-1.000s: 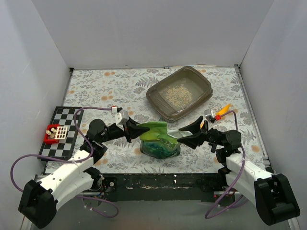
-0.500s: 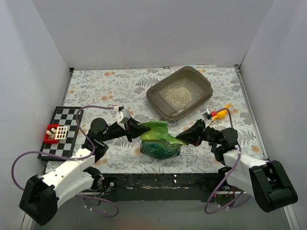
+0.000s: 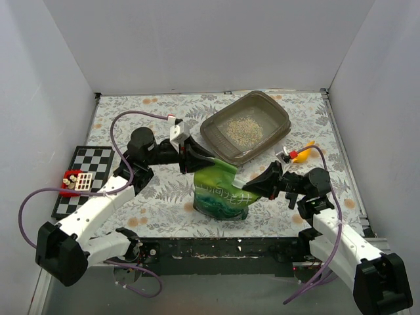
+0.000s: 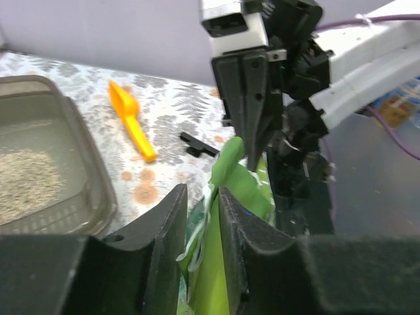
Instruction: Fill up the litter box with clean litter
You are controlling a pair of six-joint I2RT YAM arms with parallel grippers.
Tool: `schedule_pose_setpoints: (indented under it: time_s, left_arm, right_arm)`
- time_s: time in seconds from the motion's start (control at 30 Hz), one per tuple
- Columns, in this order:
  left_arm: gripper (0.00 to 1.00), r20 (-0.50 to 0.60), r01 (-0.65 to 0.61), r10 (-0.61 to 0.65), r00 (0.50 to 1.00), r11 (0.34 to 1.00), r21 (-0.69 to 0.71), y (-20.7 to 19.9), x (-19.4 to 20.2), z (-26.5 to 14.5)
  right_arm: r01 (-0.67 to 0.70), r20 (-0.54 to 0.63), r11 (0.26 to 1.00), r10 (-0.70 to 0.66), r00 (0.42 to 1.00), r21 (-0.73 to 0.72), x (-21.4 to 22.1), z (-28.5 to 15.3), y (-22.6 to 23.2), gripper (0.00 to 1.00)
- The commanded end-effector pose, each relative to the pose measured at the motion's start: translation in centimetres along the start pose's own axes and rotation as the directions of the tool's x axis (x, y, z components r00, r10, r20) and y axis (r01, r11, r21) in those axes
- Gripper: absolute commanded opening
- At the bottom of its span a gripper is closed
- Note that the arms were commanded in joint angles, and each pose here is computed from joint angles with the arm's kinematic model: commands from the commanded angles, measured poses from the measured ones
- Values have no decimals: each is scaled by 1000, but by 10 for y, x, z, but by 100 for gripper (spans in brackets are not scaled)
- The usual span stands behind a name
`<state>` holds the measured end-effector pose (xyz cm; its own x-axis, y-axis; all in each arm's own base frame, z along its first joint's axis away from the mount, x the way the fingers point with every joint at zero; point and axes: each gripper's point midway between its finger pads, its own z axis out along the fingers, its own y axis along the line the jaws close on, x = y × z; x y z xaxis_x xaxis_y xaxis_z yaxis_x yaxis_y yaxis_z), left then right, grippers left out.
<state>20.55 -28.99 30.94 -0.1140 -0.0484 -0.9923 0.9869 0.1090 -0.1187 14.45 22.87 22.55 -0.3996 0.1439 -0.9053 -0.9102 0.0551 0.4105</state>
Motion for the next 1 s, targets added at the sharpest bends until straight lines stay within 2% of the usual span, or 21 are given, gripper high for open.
schedule_pose_setpoints:
  time_s: [0.0,0.17,0.4,0.47,0.57,0.67,0.83,0.97]
  left_arm:
    - [27,-128,131,-112,985,979,154,-26,30,-5]
    - [30,-152,204,-183,971,969,137,-34,58,-14]
    - [31,-121,253,-238,964,959,128,-39,70,-17]
    - [29,-114,253,-240,964,960,118,-36,70,-16]
    - [20,-98,254,-245,965,963,90,-28,67,-12]
    - [0,-94,284,-276,956,955,82,-23,63,-8]
    - [0,-161,416,-406,900,909,30,-15,71,-3]
    - [0,-208,525,-518,830,851,-24,-19,83,-7]
  right_arm:
    - [88,11,996,-88,996,3,-19,1,6,1]
    - [81,14,997,-81,997,9,-12,-2,7,1]
    - [86,18,996,-86,996,19,-12,-3,5,1]
    - [80,19,997,-80,997,19,-12,-3,6,1]
    - [66,20,998,-67,998,21,-12,-3,6,1]
    - [14,28,999,-15,999,34,-11,-3,5,1]
    - [-132,87,989,126,988,71,-12,-5,5,1]
    - [-318,49,944,314,948,93,-3,-4,3,1]
